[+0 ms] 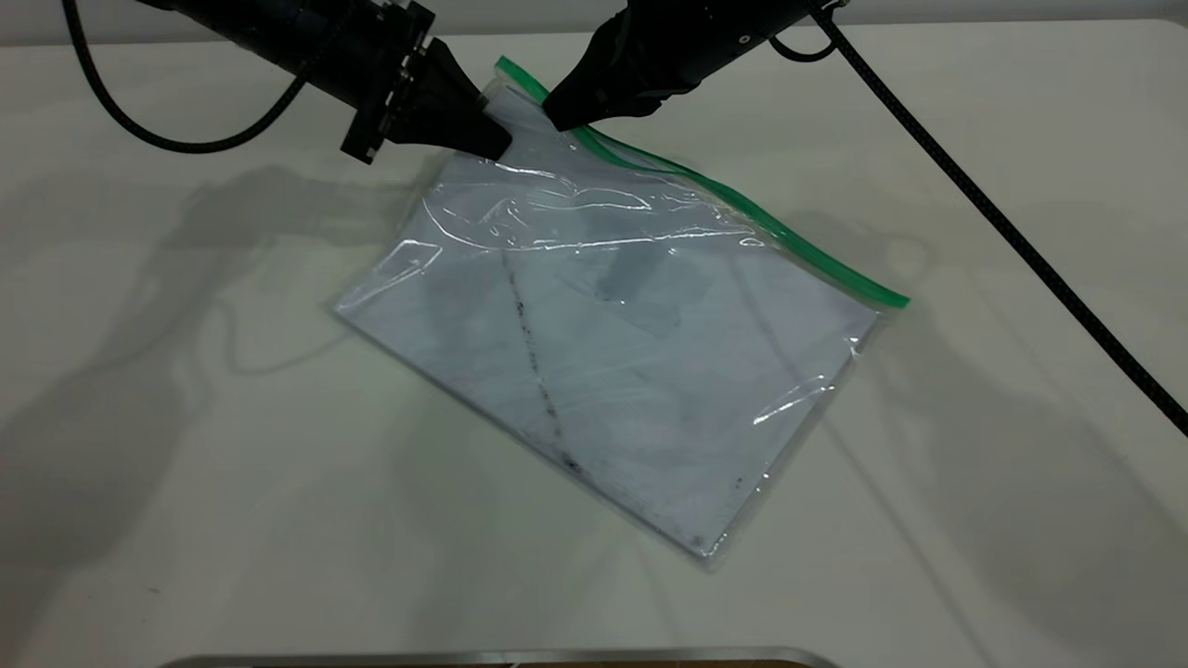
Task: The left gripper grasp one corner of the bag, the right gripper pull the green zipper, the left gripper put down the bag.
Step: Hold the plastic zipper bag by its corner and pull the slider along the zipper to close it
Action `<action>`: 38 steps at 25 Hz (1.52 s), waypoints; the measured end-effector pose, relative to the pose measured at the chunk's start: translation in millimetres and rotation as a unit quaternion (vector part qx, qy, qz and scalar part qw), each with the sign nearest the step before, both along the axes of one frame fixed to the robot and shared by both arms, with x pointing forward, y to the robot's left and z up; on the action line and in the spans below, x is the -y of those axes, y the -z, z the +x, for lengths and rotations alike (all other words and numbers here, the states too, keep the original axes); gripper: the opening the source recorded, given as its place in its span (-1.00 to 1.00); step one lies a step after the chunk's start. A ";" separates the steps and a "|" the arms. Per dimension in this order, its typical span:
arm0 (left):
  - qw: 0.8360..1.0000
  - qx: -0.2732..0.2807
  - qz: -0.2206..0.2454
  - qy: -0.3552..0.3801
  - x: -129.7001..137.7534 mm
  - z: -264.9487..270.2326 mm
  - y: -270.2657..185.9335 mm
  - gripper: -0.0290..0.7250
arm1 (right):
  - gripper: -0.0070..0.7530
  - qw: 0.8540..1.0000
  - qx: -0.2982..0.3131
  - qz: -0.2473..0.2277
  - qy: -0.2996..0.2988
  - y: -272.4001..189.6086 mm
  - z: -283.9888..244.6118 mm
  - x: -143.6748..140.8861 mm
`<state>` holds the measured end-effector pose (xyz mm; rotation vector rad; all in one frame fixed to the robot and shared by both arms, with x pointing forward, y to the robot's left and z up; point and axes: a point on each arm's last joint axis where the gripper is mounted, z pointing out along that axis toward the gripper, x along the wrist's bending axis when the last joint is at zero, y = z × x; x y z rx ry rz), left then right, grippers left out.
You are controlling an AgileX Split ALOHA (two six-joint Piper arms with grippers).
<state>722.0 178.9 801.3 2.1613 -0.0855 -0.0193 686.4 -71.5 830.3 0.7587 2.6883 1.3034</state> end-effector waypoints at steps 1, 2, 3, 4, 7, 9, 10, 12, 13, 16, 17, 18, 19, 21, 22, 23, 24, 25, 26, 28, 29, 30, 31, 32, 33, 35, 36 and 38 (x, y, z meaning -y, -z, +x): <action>1.000 -0.002 -0.003 -0.001 -1.4 0.1 -0.5 -0.78 | -0.89 1.000 0.002 -0.003 0.000 -0.2 0.3 0.3; 1.000 -0.002 -0.005 -0.001 -2.8 0.2 -0.8 -0.78 | -0.89 1.000 0.004 -0.006 -0.003 -0.2 0.1 0.6; 1.000 -0.005 -0.012 -0.003 -4.9 0.5 -1.9 -0.78 | -0.89 1.000 0.006 -0.009 -0.004 -0.1 0.1 0.8; 1.000 -0.007 -0.017 -0.005 -6.2 0.7 -2.6 -0.78 | -0.89 1.000 0.008 -0.011 -0.005 -0.5 0.5 1.0; 0.999 -0.011 -0.034 -0.015 -11.7 2.4 -5.3 -0.78 | -0.89 1.000 0.014 -0.018 -0.005 -0.3 1.3 1.2; 0.999 -0.014 -0.046 -0.023 -15.7 3.6 -6.8 -0.78 | -0.89 1.000 0.018 -0.022 -0.001 -0.6 2.4 1.3; 0.998 -0.015 -0.052 -0.028 -18.0 4.5 -7.8 -0.78 | -0.89 0.999 0.021 -0.024 0.001 -1.2 3.0 1.2; 0.997 -0.017 -0.061 -0.033 -20.2 5.3 -9.2 -0.78 | -0.89 0.999 0.027 -0.028 0.004 -2.4 4.4 1.8; 0.997 -0.017 -0.065 -0.037 -21.2 5.9 -9.9 -0.78 | -0.89 0.999 0.029 -0.030 0.005 -2.2 4.7 2.1; 0.995 -0.019 -0.080 -0.048 -24.1 7.8 -12.1 -0.78 | -0.89 0.999 0.035 -0.036 0.013 -1.9 6.4 3.2; 0.995 -0.019 -0.083 -0.051 -24.3 8.3 -12.7 -0.78 | -0.89 0.999 0.037 -0.038 0.016 -1.8 7.0 3.6; 0.995 -0.019 -0.086 -0.053 -24.5 8.7 -13.1 -0.78 | -0.89 0.998 0.039 -0.040 0.018 -1.7 7.4 3.5; 0.994 -0.019 -0.088 -0.056 -25.5 9.0 -13.2 -0.78 | -0.89 0.998 0.041 -0.042 0.021 -1.5 7.9 3.8; 0.994 -0.019 -0.091 -0.059 -27.6 9.6 -13.8 -0.78 | -0.89 0.998 0.043 -0.045 0.023 -0.2 8.0 3.4; 0.994 -0.019 -0.092 -0.060 -27.9 9.7 -13.9 -0.78 | -0.89 0.998 0.044 -0.047 0.026 1.1 8.3 3.3; 0.994 -0.019 -0.092 -0.061 -28.9 10.0 -14.0 -0.78 | -0.89 0.997 0.042 -0.050 0.027 5.2 8.0 2.9; 0.994 -0.019 -0.093 -0.063 -30.5 10.2 -13.6 -0.78 | -0.89 0.997 0.041 -0.053 0.030 8.6 8.2 2.8; 0.993 -0.019 -0.093 -0.065 -32.1 10.5 -13.6 -0.78 | -0.89 0.997 0.038 -0.057 0.032 14.8 8.0 3.4; 0.993 -0.020 -0.093 -0.067 -33.9 10.7 -12.7 -0.78 | -0.89 0.997 0.035 -0.060 0.033 20.6 7.9 3.9; 0.993 -0.022 -0.093 -0.070 -36.9 10.9 -10.6 -0.78 | -0.89 0.997 0.024 -0.066 0.040 31.3 8.0 7.8; 0.993 -0.023 -0.095 -0.073 -38.4 11.1 -9.4 -0.78 | -0.89 0.997 0.019 -0.068 0.043 35.6 8.3 10.7; 0.992 -0.023 -0.097 -0.077 -41.1 11.8 -9.7 -0.78 | -0.89 0.996 0.015 -0.074 0.047 39.8 9.5 15.6; 0.991 -0.022 -0.100 -0.083 -44.4 12.7 -10.2 -0.78 | -0.89 0.995 0.011 -0.081 0.055 43.3 11.4 22.7; 0.990 -0.023 -0.105 -0.088 -47.2 13.5 -11.0 -0.78 | -0.89 0.994 0.005 -0.086 0.067 47.9 13.9 31.6; 0.989 -0.021 -0.111 -0.094 -49.9 14.8 -13.2 -0.78 | -0.89 0.993 -0.005 -0.089 0.074 53.2 14.6 39.4; 0.987 -0.020 -0.120 -0.103 -52.1 16.4 -15.6 -0.78 | -0.89 0.992 -0.018 -0.089 0.092 57.7 18.8 54.6; 0.987 -0.019 -0.123 -0.105 -52.0 17.1 -17.0 -0.78 | -0.89 0.991 -0.026 -0.085 0.098 58.5 20.4 61.8; 0.986 -0.019 -0.126 -0.107 -51.8 17.3 -17.5 -0.78 | -0.89 0.991 -0.046 -0.074 0.103 58.4 22.0 73.8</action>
